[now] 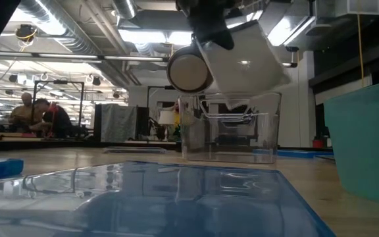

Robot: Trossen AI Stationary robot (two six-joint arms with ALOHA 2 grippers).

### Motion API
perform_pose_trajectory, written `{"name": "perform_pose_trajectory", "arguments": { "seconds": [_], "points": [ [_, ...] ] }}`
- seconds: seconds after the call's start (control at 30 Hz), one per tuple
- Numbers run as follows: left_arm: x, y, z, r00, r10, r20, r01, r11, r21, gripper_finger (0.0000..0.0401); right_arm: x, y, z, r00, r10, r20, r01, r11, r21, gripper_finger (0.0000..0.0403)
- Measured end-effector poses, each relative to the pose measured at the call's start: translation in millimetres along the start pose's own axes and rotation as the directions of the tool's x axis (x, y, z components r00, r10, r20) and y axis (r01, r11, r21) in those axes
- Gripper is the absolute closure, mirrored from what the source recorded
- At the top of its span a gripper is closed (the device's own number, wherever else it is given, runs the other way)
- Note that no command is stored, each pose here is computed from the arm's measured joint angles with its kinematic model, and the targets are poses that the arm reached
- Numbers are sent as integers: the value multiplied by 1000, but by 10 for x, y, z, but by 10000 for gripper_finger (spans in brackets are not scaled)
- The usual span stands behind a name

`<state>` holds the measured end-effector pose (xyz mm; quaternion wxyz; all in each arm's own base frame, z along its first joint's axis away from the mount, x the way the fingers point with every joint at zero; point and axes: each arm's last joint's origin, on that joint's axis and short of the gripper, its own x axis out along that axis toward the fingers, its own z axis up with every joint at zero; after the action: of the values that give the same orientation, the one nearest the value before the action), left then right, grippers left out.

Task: Pick & place jewel cases by type
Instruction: Put the bottom left black CD case into the transparent bin

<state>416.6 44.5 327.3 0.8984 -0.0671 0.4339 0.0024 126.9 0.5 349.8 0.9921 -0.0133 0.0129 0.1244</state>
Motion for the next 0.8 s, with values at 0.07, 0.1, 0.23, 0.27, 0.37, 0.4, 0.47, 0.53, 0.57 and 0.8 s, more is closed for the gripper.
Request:
{"name": "perform_pose_trajectory", "arguments": {
  "seconds": [0.07,0.1,0.23,0.27,0.37,0.4,0.47,0.53,0.57,0.8],
  "points": [
    [-104,89,32,1000,30,-1,-30,999,29,384,0,0,0,1000,1,0,-1,1000,0,397],
    [-140,137,42,999,43,-3,-43,998,42,383,0,0,0,1000,1,0,-1,1000,0,397],
    [-219,290,13,998,26,-49,-23,997,72,384,0,1,-2,1000,2,-2,-2,1000,-1,397],
    [-227,310,2,998,16,-60,-11,997,80,384,0,1,-4,1000,2,-4,-2,1000,0,397],
    [-223,324,-47,994,-27,-109,40,992,118,384,-8,4,-7,1000,3,-7,-3,1000,2,397],
    [-212,315,-54,992,-39,-117,54,990,128,384,-10,4,-9,1000,3,-9,-3,1000,3,397],
    [-190,287,-78,988,-68,-138,89,985,148,383,-11,5,-11,1000,3,-12,-3,1000,4,397],
    [-166,256,-97,984,-94,-149,118,980,158,384,-11,5,-12,1000,3,-12,-3,1000,4,397],
    [-159,238,-99,983,-100,-151,125,979,161,384,-10,4,-14,1000,3,-14,-3,1000,4,397],
    [-123,97,-108,978,-123,-166,152,972,177,383,-10,4,-13,1000,3,-13,-3,1000,3,397]
  ]
}}
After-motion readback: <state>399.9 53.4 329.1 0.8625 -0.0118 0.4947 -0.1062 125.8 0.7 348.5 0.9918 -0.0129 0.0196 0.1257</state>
